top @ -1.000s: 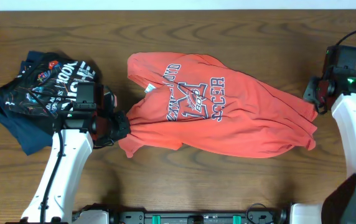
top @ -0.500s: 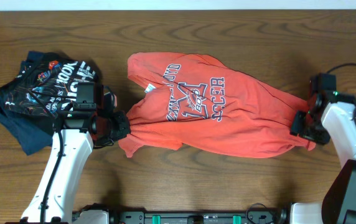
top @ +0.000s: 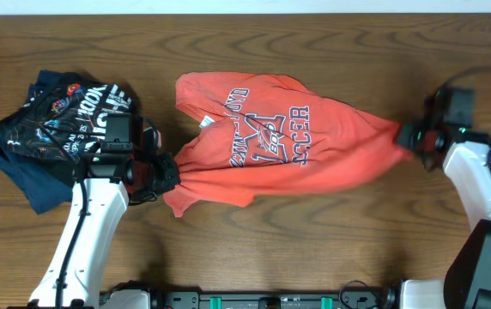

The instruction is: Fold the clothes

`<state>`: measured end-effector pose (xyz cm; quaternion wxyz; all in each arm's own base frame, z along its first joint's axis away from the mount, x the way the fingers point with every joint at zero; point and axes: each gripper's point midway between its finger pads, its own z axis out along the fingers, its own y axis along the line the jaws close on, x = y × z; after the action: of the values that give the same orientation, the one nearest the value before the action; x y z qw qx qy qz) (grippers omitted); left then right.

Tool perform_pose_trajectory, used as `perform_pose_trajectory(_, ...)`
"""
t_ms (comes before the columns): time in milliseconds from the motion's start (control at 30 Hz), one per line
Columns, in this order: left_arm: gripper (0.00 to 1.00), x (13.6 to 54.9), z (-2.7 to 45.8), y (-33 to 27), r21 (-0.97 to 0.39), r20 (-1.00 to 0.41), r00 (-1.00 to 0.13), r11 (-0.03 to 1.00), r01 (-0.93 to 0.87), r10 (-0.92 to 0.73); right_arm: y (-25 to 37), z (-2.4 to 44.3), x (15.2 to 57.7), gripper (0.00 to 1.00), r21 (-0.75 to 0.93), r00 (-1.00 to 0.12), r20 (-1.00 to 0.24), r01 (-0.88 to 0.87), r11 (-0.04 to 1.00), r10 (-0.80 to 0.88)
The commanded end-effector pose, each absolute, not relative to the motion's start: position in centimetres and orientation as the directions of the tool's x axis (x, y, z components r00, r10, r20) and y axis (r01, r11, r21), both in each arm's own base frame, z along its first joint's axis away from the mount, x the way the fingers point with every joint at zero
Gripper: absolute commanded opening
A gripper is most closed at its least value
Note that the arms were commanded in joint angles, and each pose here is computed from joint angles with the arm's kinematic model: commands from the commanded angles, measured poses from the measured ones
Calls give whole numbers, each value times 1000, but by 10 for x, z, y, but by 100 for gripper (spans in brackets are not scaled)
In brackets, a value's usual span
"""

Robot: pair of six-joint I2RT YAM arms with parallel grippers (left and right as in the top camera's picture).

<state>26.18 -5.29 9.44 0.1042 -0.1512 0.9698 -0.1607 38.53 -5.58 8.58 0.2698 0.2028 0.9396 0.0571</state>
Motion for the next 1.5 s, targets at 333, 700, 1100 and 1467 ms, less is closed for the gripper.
perform_pose_trajectory(333, 6, 265, 95, -49, -335, -178, -929, 908, -253, -324, -28, 78, 404, 42, 269, -807, -470, 255, 929, 358)
perform_pose_trajectory(700, 6, 266, 95, -49, -335, -178, -929, 908, -253, -325, -43, 55, 394, 43, 180, -829, -424, 317, 931, 364)
perform_pose_trajectory(1100, 6, 265, 95, -49, -335, -178, -929, 908, -253, -325, -10, 17, 420, 42, 363, -848, -381, 229, 903, 368)
perform_pose_trajectory(1467, 6, 266, 95, -49, -336, -178, -929, 907, -253, -325, -9, 25, 435, 43, 397, -820, -429, 206, 894, 380)
